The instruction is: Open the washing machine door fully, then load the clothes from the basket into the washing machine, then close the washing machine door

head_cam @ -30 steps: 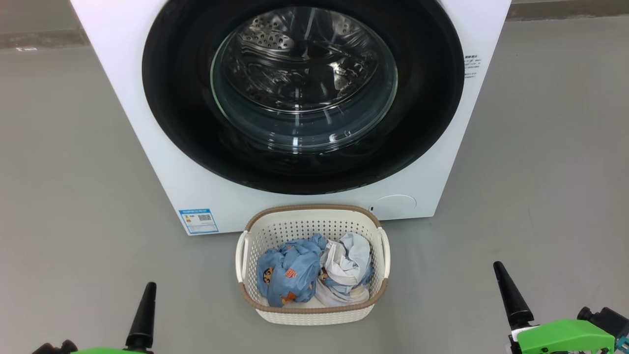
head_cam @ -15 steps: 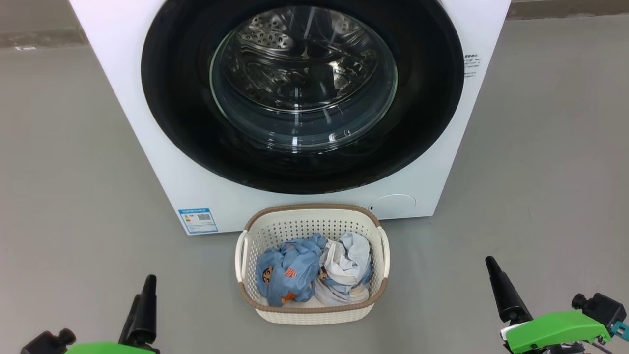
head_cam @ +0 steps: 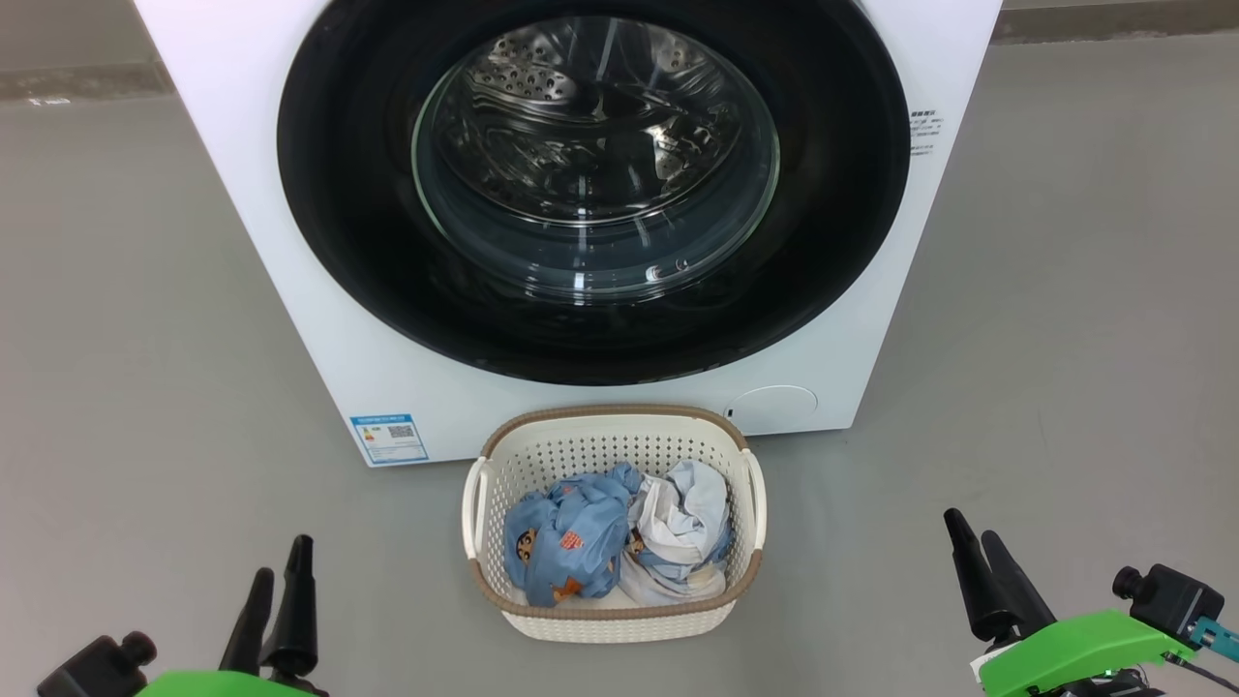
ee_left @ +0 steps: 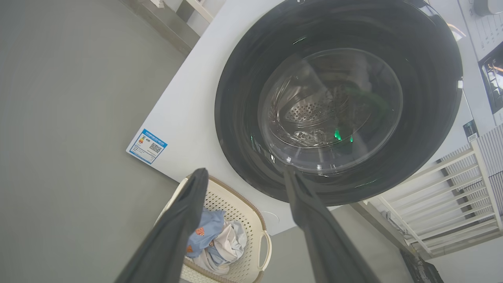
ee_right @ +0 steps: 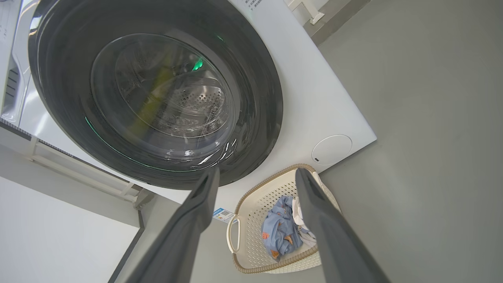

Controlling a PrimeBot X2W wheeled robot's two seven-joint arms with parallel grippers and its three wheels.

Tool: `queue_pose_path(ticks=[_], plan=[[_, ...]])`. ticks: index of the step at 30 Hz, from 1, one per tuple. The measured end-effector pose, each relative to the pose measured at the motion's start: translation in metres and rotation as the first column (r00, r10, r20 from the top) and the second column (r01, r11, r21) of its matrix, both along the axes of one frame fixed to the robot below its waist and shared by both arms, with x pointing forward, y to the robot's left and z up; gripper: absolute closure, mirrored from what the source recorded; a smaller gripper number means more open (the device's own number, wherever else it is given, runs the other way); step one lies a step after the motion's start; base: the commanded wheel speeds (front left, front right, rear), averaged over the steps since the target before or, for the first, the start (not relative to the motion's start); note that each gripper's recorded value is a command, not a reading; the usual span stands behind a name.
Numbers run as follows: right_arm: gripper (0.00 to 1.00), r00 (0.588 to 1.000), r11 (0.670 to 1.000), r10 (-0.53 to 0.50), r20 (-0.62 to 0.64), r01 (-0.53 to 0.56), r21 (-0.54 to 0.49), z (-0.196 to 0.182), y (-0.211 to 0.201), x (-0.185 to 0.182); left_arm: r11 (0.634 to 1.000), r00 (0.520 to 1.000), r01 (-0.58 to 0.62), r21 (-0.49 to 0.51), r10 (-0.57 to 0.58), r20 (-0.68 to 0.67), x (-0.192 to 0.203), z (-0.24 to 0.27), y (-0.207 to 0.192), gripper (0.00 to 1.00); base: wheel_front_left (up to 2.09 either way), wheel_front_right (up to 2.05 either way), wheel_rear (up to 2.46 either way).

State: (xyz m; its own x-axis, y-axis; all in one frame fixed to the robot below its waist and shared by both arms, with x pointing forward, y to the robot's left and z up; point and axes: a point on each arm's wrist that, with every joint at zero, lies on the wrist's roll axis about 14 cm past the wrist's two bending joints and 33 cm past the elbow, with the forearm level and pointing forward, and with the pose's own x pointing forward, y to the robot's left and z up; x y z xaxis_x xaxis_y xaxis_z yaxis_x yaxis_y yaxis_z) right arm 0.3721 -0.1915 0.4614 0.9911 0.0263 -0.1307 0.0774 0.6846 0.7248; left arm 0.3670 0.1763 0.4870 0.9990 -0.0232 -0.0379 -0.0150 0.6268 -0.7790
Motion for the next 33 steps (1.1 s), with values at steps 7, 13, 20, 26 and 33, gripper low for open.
queue_pose_path(ticks=[7, 13, 20, 26, 33], plan=[[0.0, 1.0, 0.995, 0.018, 0.013, -0.017, -0.094, 0.002, -0.002, 0.0, 0.996, 1.0, 0.019, 0.086, -0.02, 0.014, 0.0, 0.002, -0.003, 0.0, 0.0, 0.0, 0.0], [0.0, 0.999, 0.983, 0.039, 0.025, -0.034, -0.182, 0.005, -0.003, -0.001, 0.985, 0.999, 0.034, 0.17, -0.04, 0.031, 0.0, 0.005, -0.005, 0.0, 0.0, 0.0, 0.0], [0.0, 0.998, 0.964, 0.05, 0.037, -0.038, -0.262, 0.007, -0.006, -0.001, 0.969, 0.997, 0.042, 0.245, -0.055, 0.046, 0.0, 0.006, -0.007, 0.0, 0.0, 0.0, 0.0], [0.0, 0.998, 0.944, 0.052, 0.046, -0.034, -0.328, 0.009, -0.012, -0.001, 0.95, 0.996, 0.042, 0.308, -0.063, 0.057, 0.001, 0.007, -0.006, 0.0, 0.0, 0.0, 0.0], [0.0, 0.997, 0.917, 0.058, 0.054, -0.032, -0.398, 0.01, -0.016, -0.002, 0.924, 0.995, 0.047, 0.379, -0.077, 0.065, 0.002, 0.007, -0.006, 0.0, 0.0, 0.0, 0.0]])
